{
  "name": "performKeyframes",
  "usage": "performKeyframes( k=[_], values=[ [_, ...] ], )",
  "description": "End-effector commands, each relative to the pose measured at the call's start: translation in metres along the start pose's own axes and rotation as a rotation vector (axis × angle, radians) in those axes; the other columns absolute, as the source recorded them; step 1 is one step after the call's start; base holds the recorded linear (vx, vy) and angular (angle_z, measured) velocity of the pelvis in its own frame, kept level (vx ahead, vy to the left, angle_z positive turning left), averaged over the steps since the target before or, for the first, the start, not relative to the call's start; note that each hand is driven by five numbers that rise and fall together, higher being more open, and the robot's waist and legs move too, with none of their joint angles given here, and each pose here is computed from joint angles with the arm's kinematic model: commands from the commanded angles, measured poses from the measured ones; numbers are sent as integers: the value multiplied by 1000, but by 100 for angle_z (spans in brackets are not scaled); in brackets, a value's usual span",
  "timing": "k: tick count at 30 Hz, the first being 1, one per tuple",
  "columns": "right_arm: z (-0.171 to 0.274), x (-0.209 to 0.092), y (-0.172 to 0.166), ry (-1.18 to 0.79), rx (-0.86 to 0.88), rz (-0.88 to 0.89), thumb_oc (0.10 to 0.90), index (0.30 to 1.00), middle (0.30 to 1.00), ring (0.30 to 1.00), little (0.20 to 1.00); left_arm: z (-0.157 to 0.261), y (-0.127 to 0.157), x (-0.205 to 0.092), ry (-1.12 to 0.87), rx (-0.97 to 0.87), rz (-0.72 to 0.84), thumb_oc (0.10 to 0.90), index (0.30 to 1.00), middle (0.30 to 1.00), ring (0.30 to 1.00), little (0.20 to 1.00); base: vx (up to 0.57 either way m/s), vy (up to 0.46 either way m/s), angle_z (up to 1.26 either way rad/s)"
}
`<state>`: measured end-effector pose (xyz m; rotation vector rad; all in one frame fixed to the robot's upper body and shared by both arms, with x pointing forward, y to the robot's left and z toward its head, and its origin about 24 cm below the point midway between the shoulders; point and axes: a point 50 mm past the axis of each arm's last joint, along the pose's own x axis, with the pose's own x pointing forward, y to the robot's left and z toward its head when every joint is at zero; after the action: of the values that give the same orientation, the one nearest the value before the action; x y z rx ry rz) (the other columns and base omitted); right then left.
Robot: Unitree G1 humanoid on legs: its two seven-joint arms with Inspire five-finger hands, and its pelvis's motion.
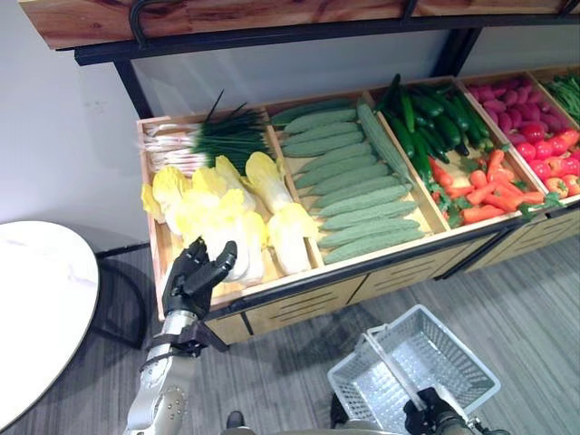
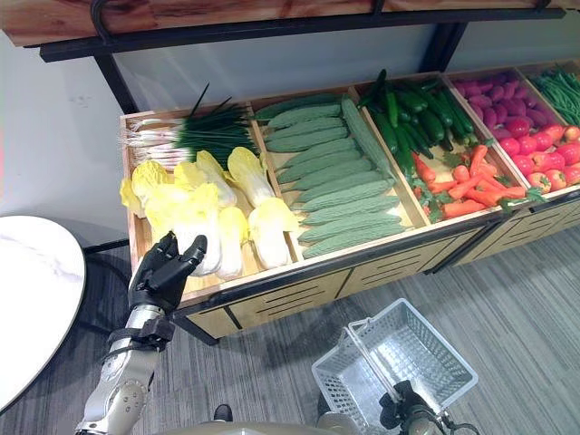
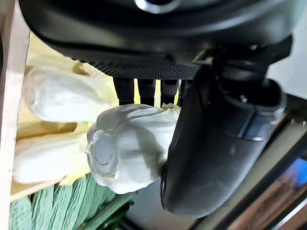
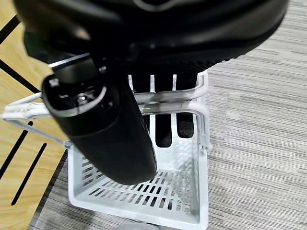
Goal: Get the vegetables into the basket
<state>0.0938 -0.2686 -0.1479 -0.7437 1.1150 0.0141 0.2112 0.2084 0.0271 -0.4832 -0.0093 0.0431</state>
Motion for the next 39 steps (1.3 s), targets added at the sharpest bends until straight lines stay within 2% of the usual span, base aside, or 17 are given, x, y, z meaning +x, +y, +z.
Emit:
performKeyframes(
  k=[1, 13, 22, 26, 39],
  values=[
    [2, 2, -12, -25, -11, -28, 400, 300, 300, 300, 300, 54, -34, 21, -242, 75, -261, 400, 300, 300, 300, 300, -60, 126, 2],
    [-10, -1, -11, 33, 149, -60, 400, 300, 300, 300, 300, 65, -51, 29, -275, 159, -362, 400, 300, 300, 300, 300, -58, 148, -9],
    [-6, 0, -16, 14, 113, -63, 400, 300, 300, 300, 300, 73, -43, 24, -292, 224, -347, 400, 300, 300, 300, 300, -153, 178, -91],
    [-4, 1, -15, 1, 78, -51, 400, 300, 300, 300, 300, 76, -32, 19, -299, 250, -298, 400, 300, 300, 300, 300, -43, -154, -109],
    [-37, -4, -43, 125, 166, -175, 400, 300, 300, 300, 300, 68, -39, 23, -294, 176, -303, 400, 300, 300, 300, 300, -15, -221, -31]
  ],
)
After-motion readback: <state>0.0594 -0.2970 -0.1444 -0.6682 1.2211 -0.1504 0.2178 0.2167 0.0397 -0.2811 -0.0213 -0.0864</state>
